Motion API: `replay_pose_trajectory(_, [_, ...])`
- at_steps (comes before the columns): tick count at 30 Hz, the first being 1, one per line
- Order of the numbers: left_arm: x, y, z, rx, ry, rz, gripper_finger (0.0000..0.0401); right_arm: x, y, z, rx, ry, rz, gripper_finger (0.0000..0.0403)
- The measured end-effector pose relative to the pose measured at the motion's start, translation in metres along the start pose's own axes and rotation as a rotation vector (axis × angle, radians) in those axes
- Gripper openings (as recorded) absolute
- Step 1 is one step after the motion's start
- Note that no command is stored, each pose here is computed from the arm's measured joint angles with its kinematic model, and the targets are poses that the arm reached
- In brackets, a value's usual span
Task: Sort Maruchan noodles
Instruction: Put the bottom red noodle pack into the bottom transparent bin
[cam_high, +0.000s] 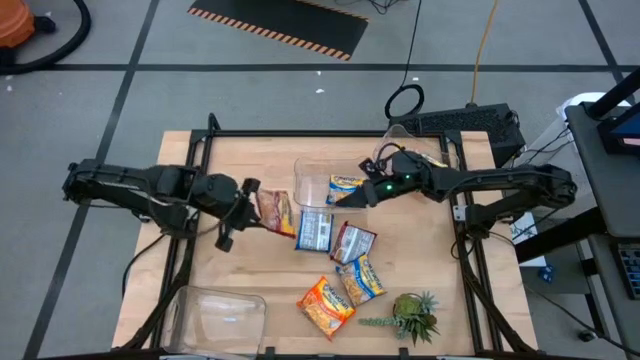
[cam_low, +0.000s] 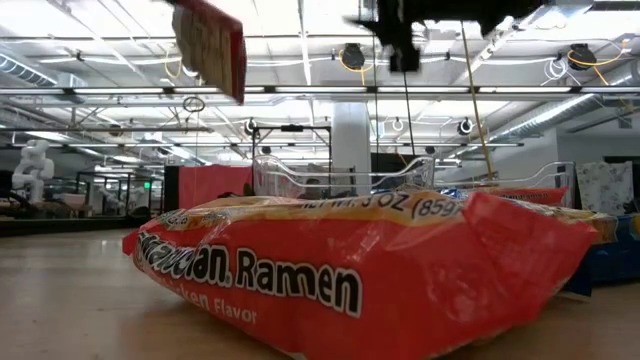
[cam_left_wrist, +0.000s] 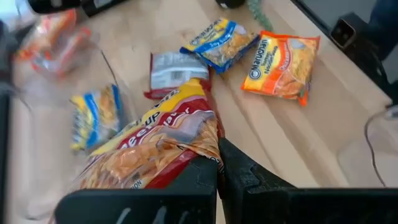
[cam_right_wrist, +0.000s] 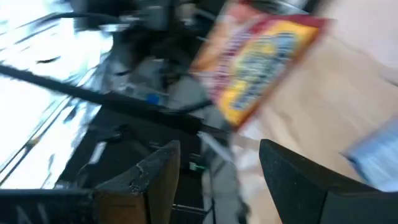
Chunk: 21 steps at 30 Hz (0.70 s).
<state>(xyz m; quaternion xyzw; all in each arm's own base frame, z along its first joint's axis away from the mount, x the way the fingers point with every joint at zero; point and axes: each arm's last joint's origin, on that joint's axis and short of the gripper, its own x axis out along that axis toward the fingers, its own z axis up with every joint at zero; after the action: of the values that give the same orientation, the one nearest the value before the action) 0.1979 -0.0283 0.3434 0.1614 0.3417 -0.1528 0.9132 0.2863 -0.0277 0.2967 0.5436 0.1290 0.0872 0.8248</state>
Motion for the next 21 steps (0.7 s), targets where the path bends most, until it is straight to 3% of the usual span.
replay_pose_trajectory(4, [-0.013, 0.007, 0.014, 0.137, 0.061, 0.007, 0.0001, 0.013, 0.03, 0.016, -0.124, 0.002, 0.016, 0.0215])
replay_pose_trajectory(11, [-0.01, 0.01, 0.031, 0.373, 0.17, -0.032, 0.0001, 0.035, 0.056, 0.054, -0.293, -0.01, -0.035, 0.0227])
replay_pose_trajectory(21, [0.008, 0.001, 0.038, 0.592, 0.239, -0.042, 0.0001, 0.057, 0.032, 0.078, -0.428, 0.072, -0.053, 0.0332])
